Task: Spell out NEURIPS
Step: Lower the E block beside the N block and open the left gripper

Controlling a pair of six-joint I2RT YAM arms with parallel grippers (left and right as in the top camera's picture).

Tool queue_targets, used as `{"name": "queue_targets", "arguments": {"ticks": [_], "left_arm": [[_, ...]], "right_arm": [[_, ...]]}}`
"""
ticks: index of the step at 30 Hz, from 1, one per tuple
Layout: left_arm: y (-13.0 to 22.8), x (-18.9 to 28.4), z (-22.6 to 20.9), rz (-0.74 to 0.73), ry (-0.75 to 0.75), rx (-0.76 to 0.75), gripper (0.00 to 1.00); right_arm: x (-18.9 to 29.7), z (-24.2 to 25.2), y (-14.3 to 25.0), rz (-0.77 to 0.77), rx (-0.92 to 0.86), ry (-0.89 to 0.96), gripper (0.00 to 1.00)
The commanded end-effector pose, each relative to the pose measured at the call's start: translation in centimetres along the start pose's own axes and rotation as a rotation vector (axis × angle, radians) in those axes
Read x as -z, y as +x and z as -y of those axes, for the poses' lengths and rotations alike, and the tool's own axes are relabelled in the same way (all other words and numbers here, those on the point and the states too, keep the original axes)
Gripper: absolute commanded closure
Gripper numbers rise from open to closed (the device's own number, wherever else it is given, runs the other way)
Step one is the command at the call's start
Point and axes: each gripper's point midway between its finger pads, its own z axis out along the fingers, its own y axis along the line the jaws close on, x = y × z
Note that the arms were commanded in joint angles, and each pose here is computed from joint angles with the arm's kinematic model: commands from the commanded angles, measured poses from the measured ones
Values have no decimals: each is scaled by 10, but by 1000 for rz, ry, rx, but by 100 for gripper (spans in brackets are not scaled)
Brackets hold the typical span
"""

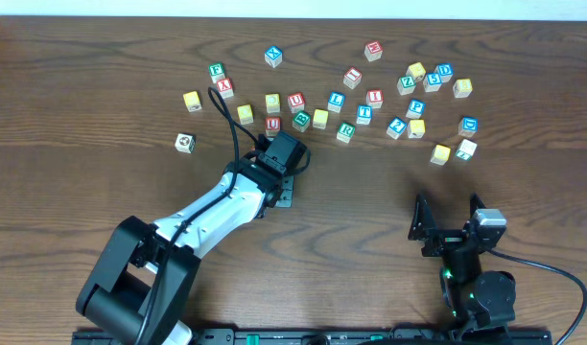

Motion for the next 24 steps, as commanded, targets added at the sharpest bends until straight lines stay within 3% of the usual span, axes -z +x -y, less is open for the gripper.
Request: {"name": "queue_targets", "arguments": {"ticks": [1,24], "left_arm": [[3,-5,-5,-6,-30,14,93],[20,-3,12,-71,42,-25,93]], "right_arm": [[0,0,0,0,-11,1,1],[0,0,0,1,-11,1,1]]}}
